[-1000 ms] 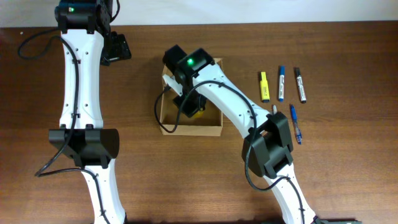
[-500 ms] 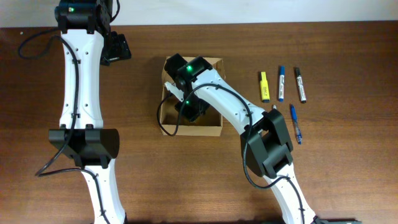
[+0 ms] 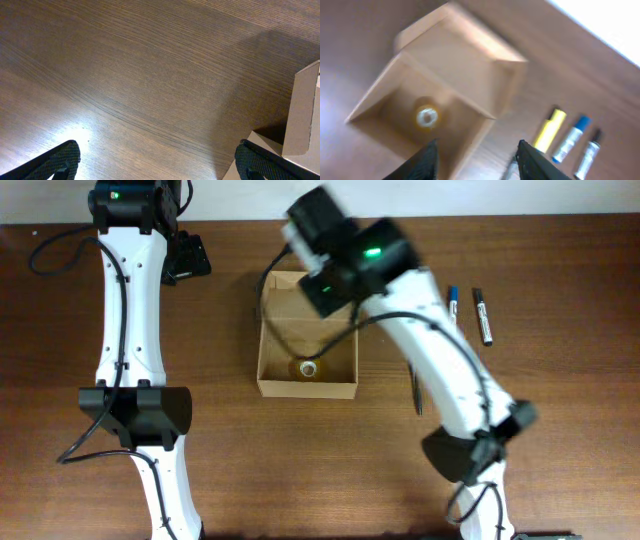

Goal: Pack container
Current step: 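Move the right gripper to the yellow highlighter and grasp it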

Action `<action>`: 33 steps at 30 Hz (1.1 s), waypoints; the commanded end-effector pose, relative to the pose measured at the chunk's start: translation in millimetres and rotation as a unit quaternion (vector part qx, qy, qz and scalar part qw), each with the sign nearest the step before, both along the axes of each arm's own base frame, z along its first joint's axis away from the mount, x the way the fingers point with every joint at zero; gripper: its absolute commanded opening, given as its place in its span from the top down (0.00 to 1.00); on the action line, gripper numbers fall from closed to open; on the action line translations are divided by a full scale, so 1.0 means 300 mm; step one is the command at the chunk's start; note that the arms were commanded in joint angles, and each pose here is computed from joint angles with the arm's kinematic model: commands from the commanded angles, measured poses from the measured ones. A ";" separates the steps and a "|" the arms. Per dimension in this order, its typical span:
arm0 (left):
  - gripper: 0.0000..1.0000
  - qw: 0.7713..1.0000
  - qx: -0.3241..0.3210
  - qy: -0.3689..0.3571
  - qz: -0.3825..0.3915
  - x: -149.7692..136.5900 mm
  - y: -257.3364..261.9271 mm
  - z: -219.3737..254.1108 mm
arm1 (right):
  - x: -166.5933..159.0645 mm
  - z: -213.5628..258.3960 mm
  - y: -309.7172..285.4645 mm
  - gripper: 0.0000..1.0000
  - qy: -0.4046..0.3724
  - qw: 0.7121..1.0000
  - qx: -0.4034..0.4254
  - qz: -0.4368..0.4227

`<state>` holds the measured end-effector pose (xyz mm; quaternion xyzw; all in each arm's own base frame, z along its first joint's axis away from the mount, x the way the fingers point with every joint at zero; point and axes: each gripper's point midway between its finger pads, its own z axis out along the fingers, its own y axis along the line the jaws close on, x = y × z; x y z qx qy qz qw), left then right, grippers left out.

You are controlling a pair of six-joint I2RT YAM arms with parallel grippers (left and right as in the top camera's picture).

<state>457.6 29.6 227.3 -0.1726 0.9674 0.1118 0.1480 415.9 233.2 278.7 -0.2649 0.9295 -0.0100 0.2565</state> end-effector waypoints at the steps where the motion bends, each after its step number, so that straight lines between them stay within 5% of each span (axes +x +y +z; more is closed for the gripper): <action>1: 0.00 1.000 0.000 -0.005 -0.005 0.003 0.006 0.013 | 0.098 -0.008 -0.229 0.48 -0.002 0.990 0.005 -0.144; 10: 0.00 1.000 0.000 -0.005 -0.005 0.003 0.006 0.013 | 0.223 -0.161 -0.529 0.45 0.072 0.960 0.067 -0.262; 21: 0.00 1.000 0.000 -0.005 -0.005 0.003 0.006 0.013 | 0.325 -0.500 -0.589 0.41 0.155 0.941 0.066 -0.293; 33: 0.00 1.000 0.000 -0.005 -0.005 0.003 0.006 0.013 | 0.281 -0.771 -0.652 0.41 0.237 0.919 0.011 -0.316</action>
